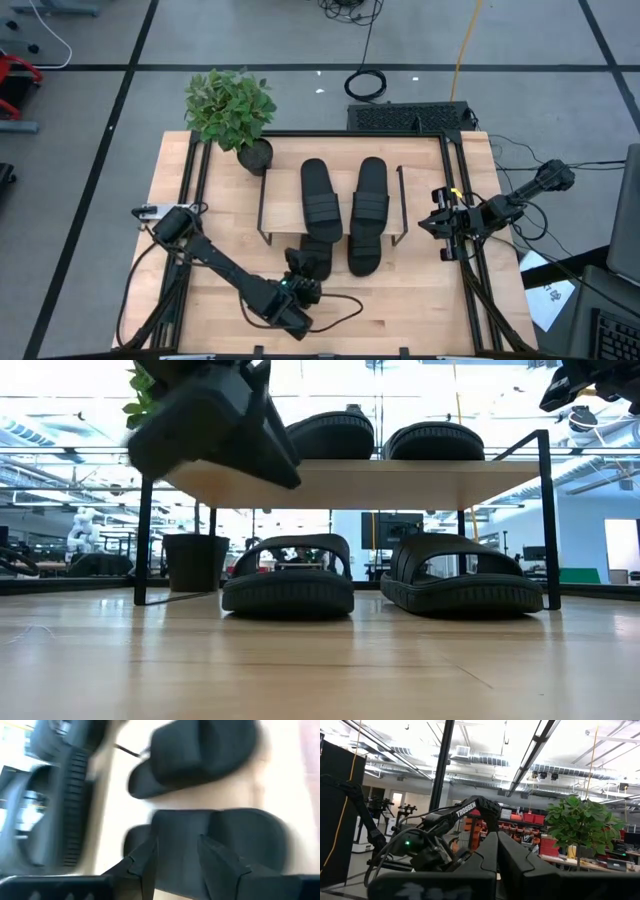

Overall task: Pick and place slides into the shelf
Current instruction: Put the black slide under the shelf

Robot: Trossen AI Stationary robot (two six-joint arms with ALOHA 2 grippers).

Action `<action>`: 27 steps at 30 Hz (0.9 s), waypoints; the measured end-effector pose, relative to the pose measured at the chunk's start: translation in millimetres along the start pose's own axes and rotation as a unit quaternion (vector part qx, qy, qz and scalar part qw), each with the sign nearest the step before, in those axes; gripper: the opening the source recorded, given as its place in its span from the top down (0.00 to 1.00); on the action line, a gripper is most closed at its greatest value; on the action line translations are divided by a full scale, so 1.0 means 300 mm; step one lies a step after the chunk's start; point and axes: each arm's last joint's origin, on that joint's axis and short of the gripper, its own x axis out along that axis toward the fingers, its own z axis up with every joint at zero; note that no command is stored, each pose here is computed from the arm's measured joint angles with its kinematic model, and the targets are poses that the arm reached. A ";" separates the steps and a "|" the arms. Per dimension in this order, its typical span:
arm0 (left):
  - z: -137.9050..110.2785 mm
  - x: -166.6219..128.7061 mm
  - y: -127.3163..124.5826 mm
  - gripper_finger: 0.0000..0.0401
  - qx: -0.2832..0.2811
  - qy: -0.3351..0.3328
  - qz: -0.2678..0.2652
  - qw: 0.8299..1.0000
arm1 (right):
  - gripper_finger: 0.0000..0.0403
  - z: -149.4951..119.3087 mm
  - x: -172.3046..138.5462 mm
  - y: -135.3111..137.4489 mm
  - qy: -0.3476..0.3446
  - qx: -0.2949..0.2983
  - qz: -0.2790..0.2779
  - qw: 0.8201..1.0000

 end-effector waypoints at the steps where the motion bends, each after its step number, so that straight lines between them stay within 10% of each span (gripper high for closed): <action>1: -0.001 -0.004 -0.006 0.66 -0.003 0.004 -0.018 1.000 | 1.00 0.000 0.000 0.000 0.000 0.000 0.000 1.000; 10: 0.024 -0.028 -0.069 0.85 -0.013 0.029 -0.307 0.951 | 1.00 0.000 0.000 0.000 0.000 0.000 0.000 1.000; 27: 0.017 0.067 -0.041 1.00 -0.026 0.044 -0.290 0.956 | 1.00 0.001 0.000 0.000 -0.002 0.008 0.000 1.000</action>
